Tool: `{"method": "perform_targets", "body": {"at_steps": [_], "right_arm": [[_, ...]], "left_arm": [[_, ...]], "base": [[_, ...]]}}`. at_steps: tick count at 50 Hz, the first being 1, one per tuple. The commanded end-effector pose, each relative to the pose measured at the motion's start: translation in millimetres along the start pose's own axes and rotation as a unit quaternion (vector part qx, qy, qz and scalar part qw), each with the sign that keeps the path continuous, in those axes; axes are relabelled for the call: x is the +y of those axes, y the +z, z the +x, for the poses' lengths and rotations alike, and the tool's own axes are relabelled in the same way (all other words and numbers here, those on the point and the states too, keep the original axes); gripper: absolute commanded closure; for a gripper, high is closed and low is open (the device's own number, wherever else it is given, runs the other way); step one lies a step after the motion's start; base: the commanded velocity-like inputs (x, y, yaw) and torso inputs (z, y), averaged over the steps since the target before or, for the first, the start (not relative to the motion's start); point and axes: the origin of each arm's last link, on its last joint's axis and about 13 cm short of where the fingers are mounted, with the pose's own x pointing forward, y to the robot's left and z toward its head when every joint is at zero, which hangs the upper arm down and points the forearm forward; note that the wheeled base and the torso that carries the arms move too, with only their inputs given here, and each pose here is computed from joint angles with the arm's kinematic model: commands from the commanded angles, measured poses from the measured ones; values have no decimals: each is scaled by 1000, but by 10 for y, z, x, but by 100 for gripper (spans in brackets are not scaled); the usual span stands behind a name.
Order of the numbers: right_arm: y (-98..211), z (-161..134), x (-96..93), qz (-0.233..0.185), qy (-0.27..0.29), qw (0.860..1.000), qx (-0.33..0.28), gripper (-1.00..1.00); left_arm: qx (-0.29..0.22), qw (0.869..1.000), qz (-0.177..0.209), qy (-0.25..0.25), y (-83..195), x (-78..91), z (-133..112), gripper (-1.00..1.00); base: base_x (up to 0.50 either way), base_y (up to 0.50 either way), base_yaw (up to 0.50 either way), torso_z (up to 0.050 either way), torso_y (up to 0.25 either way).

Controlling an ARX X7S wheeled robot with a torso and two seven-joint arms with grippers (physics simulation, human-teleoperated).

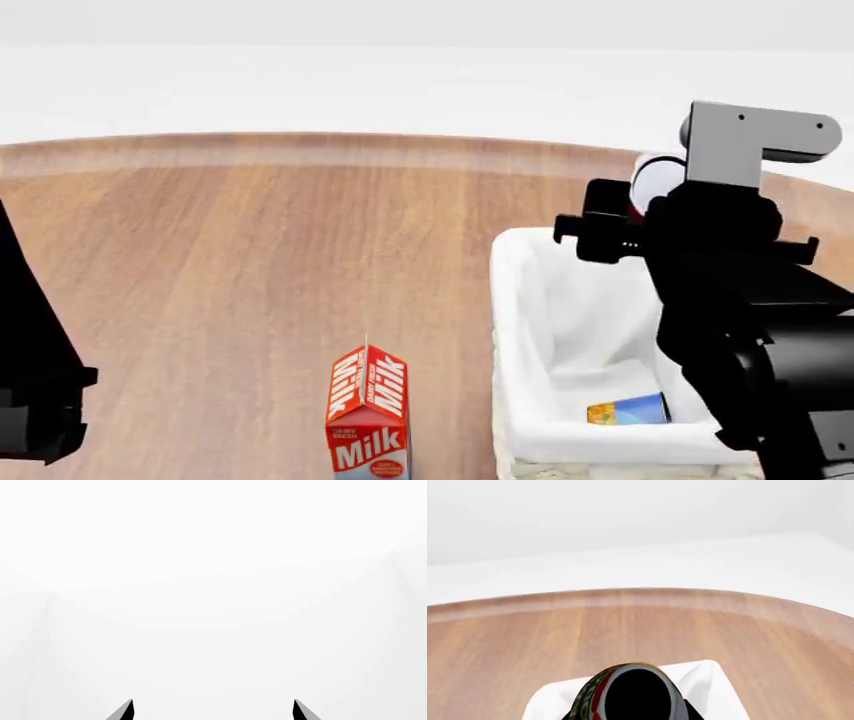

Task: Pick up the alphabet soup and the tomato sauce, and put them in the basket.

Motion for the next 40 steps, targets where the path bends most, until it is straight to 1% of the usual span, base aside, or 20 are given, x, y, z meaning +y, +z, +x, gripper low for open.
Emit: {"method": "perform_targets", "body": {"at_steps": [1, 8, 9, 13, 15, 24, 40], "right_arm": [[-51, 149, 15, -2, -17, 1000, 11, 100], [-26, 217, 74, 8, -28, 999, 24, 100], [-34, 222, 90, 8, -29, 999, 39, 100], [-78, 239, 111, 5, -29, 998, 62, 100], [-99, 257, 103, 8, -40, 997, 69, 100], [-164, 277, 112, 15, -41, 993, 113, 100], [-283, 266, 81, 13, -47, 989, 141, 100]], "left_arm": [[0, 1000, -1, -1, 0, -2, 0, -100], [0, 1000, -1, 0, 1, 0, 4, -100], [0, 1000, -1, 0, 0, 2, 1, -100], [1, 1000, -2, 1, -5, 7, -18, -100], [3, 1000, -2, 1, -7, 4, -27, -100], [1, 1000, -2, 2, -3, 4, -10, -100], [-2, 1000, -1, 3, 1, 15, 9, -100]], "base": [[0, 0, 0, 0, 0], [0, 0, 0, 0, 0], [0, 0, 0, 0, 0], [0, 0, 0, 0, 0], [0, 0, 0, 0, 0], [0, 0, 0, 0, 1], [0, 0, 0, 0, 0]]}}
